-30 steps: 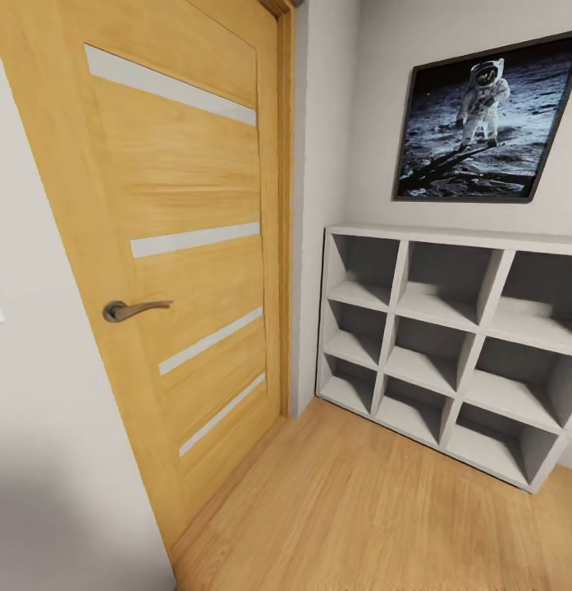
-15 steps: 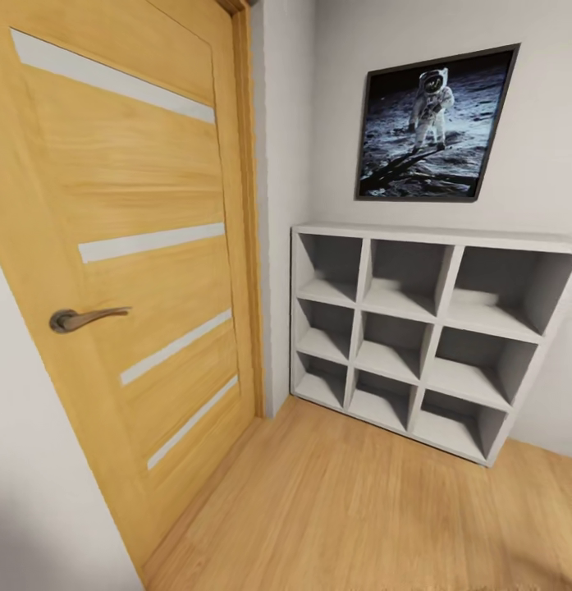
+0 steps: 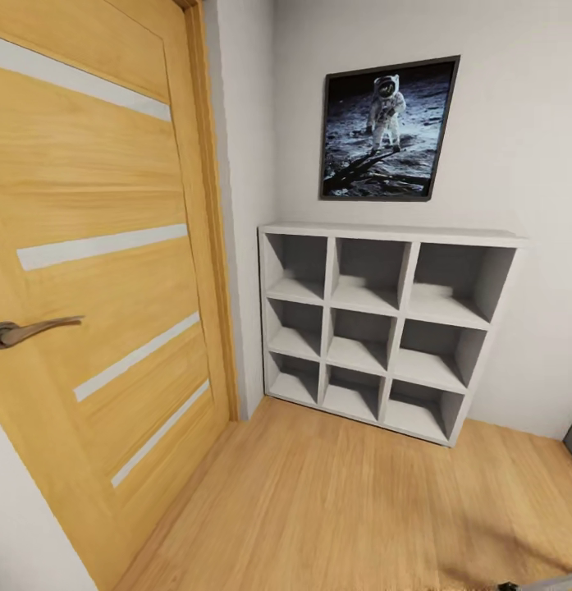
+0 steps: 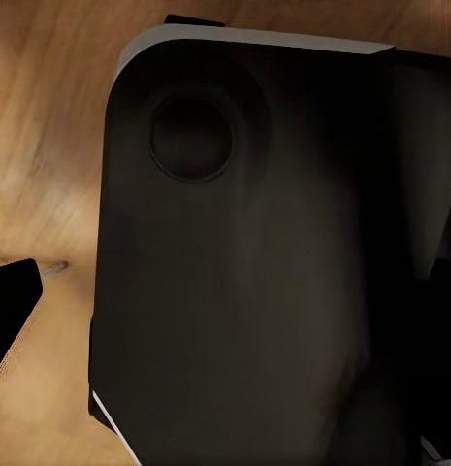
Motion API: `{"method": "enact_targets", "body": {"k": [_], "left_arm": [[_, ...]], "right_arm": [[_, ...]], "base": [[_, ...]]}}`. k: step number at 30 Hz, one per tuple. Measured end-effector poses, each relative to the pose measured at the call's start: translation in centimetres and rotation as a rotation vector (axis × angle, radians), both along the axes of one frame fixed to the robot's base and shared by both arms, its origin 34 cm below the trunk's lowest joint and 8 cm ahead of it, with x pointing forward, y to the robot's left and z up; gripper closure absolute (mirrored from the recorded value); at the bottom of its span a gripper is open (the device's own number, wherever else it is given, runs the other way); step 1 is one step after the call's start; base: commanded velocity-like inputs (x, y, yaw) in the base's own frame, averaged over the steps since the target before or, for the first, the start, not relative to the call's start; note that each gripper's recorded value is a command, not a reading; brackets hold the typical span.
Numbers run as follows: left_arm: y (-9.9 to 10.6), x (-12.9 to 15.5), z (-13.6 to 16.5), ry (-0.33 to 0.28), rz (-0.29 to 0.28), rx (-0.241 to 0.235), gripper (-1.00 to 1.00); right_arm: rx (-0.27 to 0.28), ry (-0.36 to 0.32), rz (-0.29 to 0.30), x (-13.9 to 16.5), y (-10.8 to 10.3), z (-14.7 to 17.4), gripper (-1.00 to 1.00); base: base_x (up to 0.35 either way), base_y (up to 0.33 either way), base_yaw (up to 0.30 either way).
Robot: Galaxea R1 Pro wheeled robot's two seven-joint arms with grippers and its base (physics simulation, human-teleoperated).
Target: Attach the digital camera to the camera tripod in the bedroom.
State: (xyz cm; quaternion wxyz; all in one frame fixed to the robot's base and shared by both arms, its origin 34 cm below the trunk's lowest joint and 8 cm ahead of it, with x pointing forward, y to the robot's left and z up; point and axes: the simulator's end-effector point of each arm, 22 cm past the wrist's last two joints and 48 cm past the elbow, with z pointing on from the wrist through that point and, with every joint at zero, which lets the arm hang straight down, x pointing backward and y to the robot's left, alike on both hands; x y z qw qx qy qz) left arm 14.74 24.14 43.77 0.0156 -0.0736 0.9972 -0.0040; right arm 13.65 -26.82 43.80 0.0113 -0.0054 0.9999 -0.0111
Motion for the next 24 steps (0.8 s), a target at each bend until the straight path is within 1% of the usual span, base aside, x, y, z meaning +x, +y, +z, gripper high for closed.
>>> {"method": "enact_targets", "body": {"k": [24], "left_arm": [[0.16,0.05,0.0,-0.001,0.001,0.003,-1.0]], "right_arm": [[0.0,0.0,0.0,0.0,0.0,0.0,-1.0]], "base": [[0.0,0.0,-0.25]]}}
